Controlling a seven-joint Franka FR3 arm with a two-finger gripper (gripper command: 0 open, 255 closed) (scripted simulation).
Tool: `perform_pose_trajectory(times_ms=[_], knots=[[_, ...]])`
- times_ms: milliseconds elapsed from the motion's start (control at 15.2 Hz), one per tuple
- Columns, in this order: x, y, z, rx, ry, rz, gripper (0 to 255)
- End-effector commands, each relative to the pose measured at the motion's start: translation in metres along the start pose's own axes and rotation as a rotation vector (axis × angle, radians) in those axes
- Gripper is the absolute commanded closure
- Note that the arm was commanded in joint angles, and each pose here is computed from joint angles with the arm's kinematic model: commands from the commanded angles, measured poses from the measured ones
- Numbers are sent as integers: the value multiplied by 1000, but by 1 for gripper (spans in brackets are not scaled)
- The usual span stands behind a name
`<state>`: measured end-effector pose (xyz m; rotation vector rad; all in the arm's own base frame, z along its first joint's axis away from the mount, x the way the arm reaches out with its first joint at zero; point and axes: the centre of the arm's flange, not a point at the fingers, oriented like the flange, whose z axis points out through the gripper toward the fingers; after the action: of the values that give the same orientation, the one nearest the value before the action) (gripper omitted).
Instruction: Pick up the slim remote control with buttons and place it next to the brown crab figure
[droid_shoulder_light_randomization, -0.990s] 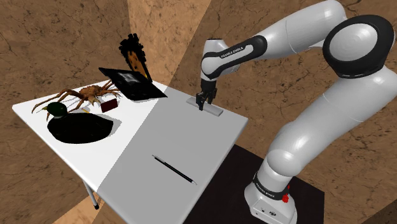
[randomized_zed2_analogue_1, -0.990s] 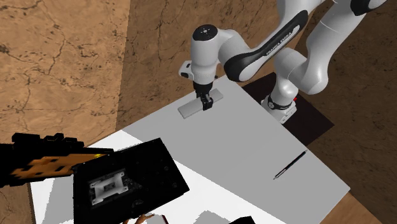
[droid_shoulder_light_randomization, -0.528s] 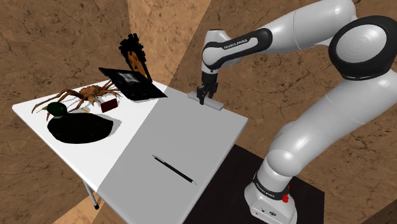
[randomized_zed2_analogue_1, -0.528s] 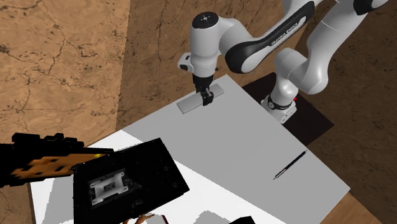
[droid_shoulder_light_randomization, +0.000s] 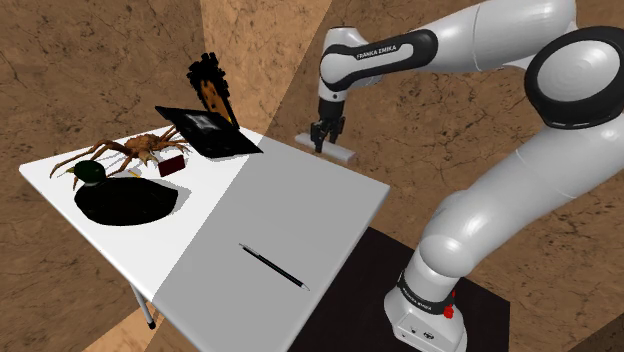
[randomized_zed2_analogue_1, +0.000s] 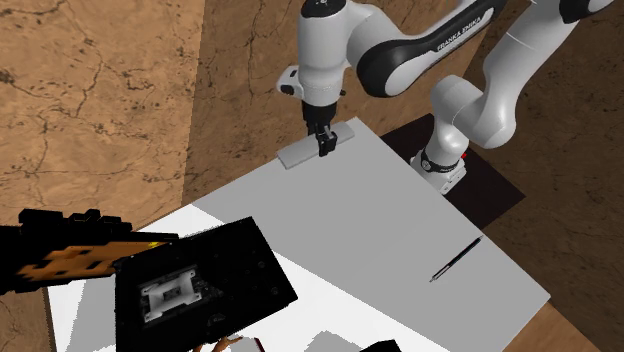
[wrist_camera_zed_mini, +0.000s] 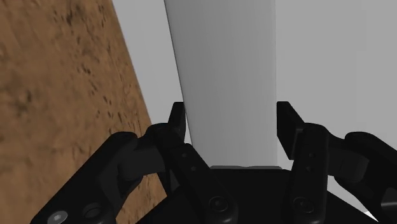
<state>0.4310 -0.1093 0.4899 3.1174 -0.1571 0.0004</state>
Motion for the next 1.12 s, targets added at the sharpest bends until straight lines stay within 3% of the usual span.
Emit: perform_pose_trajectory(times_ms=[0, 858, 1056], knots=[[-1, 0, -10, 0, 0, 0, 255], [-1, 2, -75, 0, 0, 0, 255], [4, -38, -76, 0, 0, 0, 255]])
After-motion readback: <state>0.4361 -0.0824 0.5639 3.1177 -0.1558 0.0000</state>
